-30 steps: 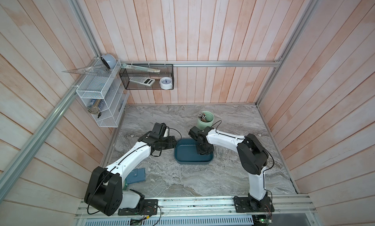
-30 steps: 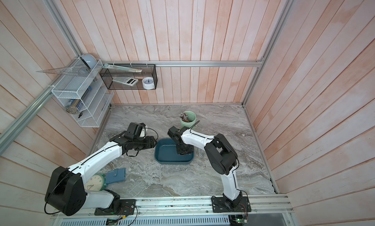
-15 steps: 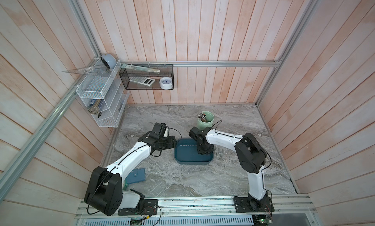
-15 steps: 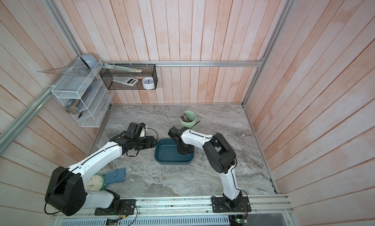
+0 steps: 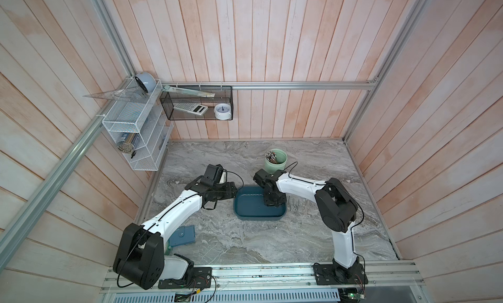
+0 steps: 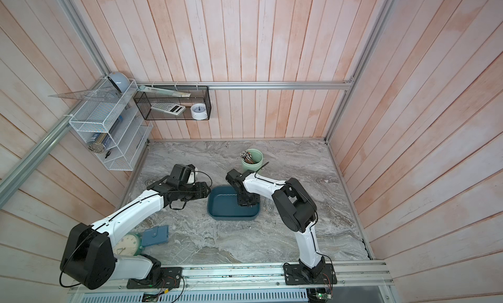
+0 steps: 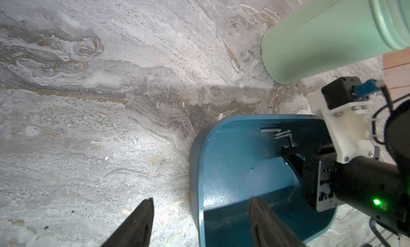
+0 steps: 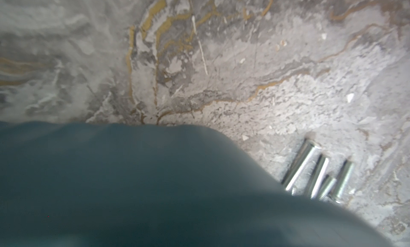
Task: Take out the screws from the storage box
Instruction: Pick up the screw from the storage box.
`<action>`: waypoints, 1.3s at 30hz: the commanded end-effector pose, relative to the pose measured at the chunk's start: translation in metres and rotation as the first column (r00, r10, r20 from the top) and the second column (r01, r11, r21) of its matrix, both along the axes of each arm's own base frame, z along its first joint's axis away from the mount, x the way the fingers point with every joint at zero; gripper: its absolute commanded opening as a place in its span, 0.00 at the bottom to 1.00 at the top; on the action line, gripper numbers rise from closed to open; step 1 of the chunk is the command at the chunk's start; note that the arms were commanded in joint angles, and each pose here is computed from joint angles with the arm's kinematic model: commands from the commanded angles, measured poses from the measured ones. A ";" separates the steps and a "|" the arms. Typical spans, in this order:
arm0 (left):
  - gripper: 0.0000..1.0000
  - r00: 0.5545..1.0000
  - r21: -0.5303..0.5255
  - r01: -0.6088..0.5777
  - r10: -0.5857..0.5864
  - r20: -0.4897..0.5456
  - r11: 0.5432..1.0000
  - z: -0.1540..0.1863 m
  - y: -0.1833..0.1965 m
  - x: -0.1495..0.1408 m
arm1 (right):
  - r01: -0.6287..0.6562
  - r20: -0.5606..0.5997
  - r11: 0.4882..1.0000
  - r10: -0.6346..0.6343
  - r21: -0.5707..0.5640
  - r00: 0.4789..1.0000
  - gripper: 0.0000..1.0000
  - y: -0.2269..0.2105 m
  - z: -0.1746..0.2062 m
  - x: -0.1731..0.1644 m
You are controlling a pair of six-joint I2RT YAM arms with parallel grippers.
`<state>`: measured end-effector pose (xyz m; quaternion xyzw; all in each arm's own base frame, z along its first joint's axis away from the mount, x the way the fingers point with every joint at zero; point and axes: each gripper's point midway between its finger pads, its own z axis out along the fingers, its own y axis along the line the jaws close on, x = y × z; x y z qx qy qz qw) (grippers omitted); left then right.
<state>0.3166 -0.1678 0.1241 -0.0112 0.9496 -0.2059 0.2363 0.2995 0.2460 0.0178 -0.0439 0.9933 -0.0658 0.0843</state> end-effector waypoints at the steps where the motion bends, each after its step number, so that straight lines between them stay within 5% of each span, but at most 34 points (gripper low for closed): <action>1: 0.73 1.000 -0.003 -0.002 0.002 0.026 1.000 0.006 -0.002 0.005 | 0.031 -0.106 0.999 -0.033 -0.020 0.994 0.13 -0.009 -0.044 -0.015; 8: 0.73 1.000 -0.006 -0.002 0.002 0.028 1.000 0.006 -0.003 0.006 | 0.041 -0.115 0.999 -0.043 -0.012 0.992 0.20 -0.011 -0.046 -0.015; 18: 0.73 1.000 -0.003 -0.002 0.002 0.025 1.000 0.005 -0.002 0.006 | 0.034 -0.135 0.999 -0.031 0.021 0.990 0.10 -0.002 -0.050 -0.016; 30: 0.73 1.000 0.001 -0.002 0.002 0.024 1.000 0.005 -0.002 0.006 | -0.007 0.049 0.994 0.002 0.106 0.999 0.06 0.004 0.024 0.005; 39: 0.73 1.000 0.002 -0.003 0.003 0.026 1.000 0.005 -0.002 0.006 | -0.031 0.073 0.984 0.018 0.175 0.997 0.06 0.013 0.041 0.004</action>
